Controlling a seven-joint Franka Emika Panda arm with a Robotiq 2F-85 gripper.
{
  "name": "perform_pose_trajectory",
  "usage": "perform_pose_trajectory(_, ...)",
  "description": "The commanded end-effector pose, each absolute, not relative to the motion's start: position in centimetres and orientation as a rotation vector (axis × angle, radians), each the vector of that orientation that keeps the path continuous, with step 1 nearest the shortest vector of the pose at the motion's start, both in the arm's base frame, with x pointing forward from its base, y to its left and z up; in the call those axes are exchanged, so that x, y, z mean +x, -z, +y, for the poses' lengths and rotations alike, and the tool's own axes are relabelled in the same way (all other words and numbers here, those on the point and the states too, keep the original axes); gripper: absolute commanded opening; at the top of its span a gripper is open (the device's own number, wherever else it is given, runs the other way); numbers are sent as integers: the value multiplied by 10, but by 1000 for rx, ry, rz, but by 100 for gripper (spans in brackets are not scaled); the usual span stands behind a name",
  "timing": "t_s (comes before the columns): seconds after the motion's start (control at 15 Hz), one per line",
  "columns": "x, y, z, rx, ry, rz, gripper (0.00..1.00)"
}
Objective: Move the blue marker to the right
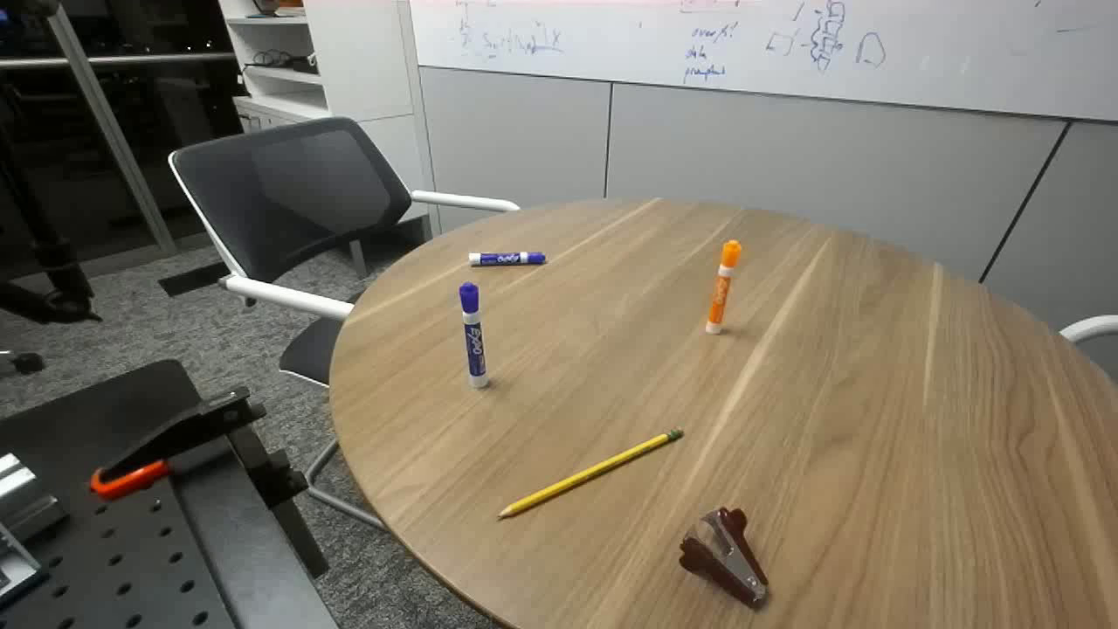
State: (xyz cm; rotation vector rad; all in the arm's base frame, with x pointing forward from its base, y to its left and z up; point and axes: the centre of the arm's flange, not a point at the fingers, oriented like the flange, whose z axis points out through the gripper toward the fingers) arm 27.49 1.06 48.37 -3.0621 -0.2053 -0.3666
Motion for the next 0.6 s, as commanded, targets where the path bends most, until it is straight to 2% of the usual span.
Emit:
perform_pose_trajectory(0.0,275,-482,11,-3063,359,-205,100)
perform_pose_trajectory(0.33,275,-478,11,-3064,347,-205,100)
perform_pose_trajectory(0.53,300,-461,19,-3092,320,-222,100)
